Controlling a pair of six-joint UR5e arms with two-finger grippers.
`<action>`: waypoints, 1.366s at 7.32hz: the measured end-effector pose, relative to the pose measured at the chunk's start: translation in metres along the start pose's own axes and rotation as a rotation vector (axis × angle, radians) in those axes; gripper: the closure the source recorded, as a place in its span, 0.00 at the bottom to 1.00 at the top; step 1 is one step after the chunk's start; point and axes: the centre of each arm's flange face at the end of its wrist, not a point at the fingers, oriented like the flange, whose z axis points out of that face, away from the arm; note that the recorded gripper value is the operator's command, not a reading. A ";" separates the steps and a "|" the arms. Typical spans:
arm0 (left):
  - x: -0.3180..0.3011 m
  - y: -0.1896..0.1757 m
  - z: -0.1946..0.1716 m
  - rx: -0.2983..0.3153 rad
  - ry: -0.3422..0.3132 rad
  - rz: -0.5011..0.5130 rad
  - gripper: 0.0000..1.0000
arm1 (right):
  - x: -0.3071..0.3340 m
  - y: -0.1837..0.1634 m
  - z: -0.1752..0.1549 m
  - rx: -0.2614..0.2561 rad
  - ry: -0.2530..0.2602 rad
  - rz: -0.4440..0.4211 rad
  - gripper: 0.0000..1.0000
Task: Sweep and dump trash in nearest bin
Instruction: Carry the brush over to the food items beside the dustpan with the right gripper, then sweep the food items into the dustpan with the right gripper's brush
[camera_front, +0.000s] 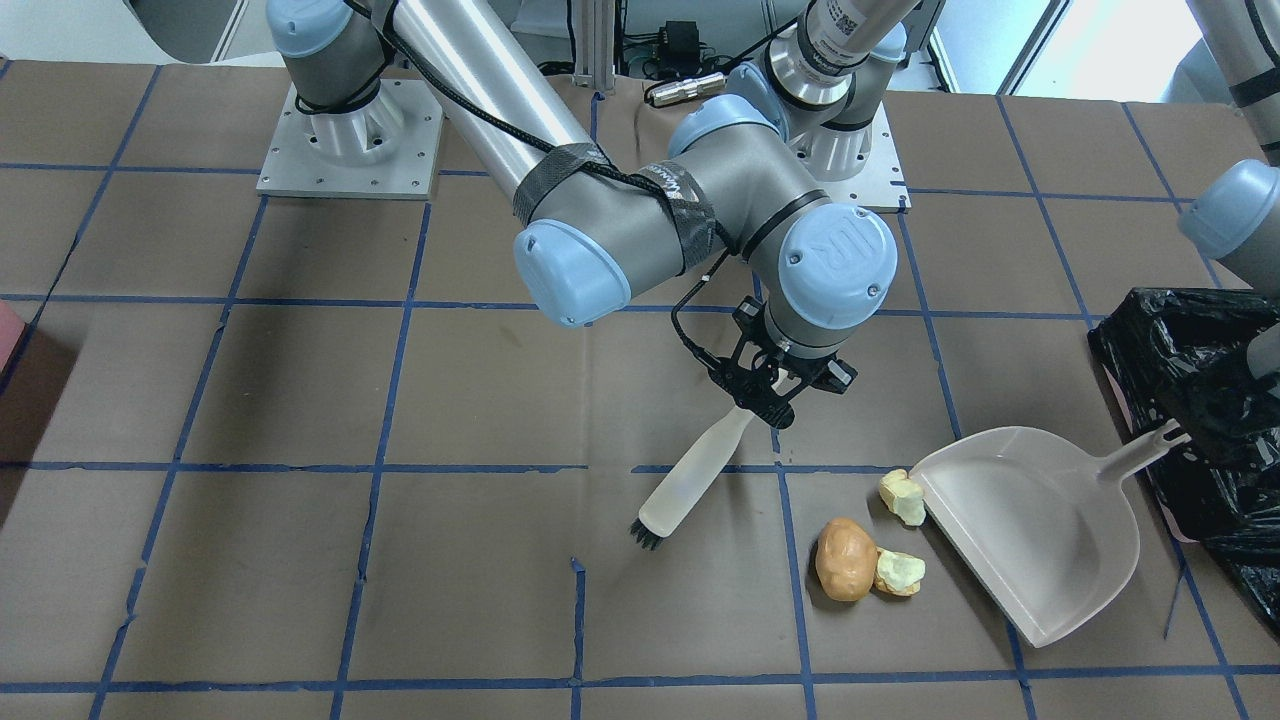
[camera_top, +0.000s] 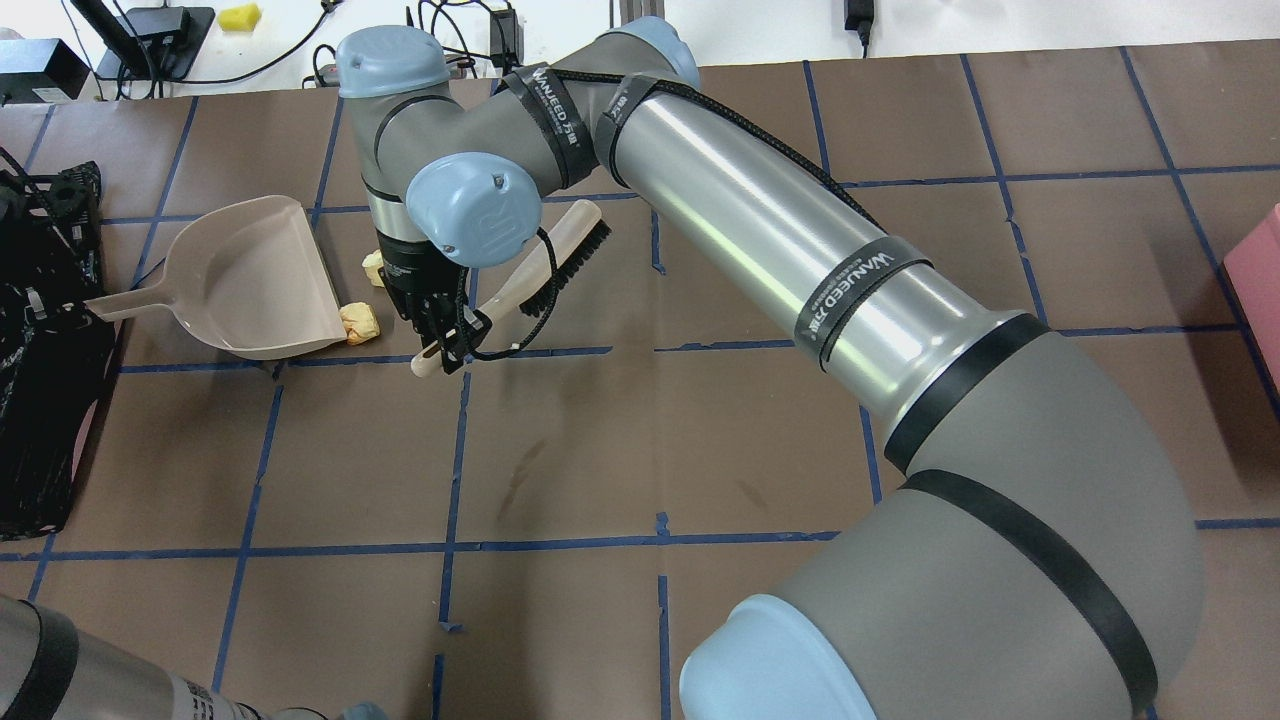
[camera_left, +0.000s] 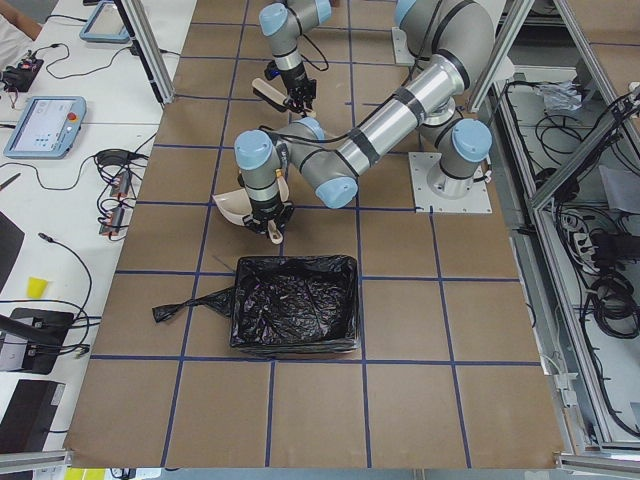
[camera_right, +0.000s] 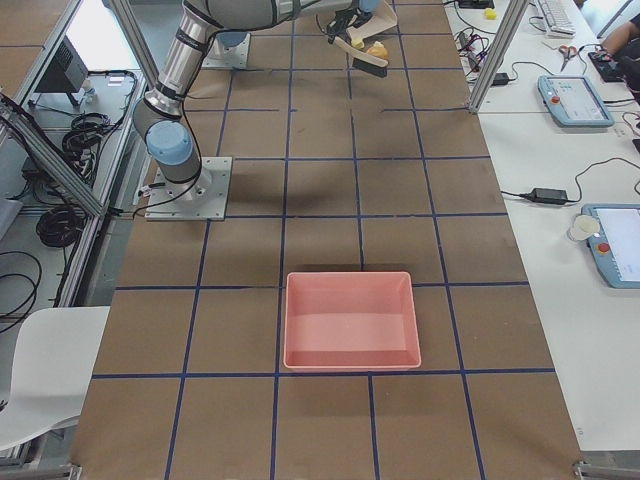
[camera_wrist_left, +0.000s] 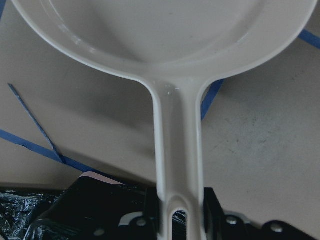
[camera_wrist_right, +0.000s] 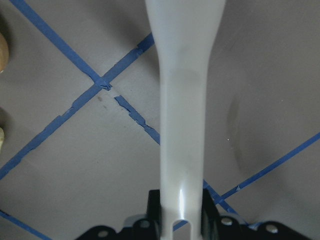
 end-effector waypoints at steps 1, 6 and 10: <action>0.002 0.000 0.000 -0.003 0.009 0.013 1.00 | -0.001 -0.005 -0.005 -0.022 -0.009 0.011 1.00; 0.003 0.004 0.002 -0.026 0.053 0.012 1.00 | -0.035 0.003 0.029 -0.045 0.000 -0.030 1.00; 0.012 -0.006 0.026 -0.022 0.084 -0.019 1.00 | -0.054 0.033 0.057 -0.032 -0.002 -0.153 1.00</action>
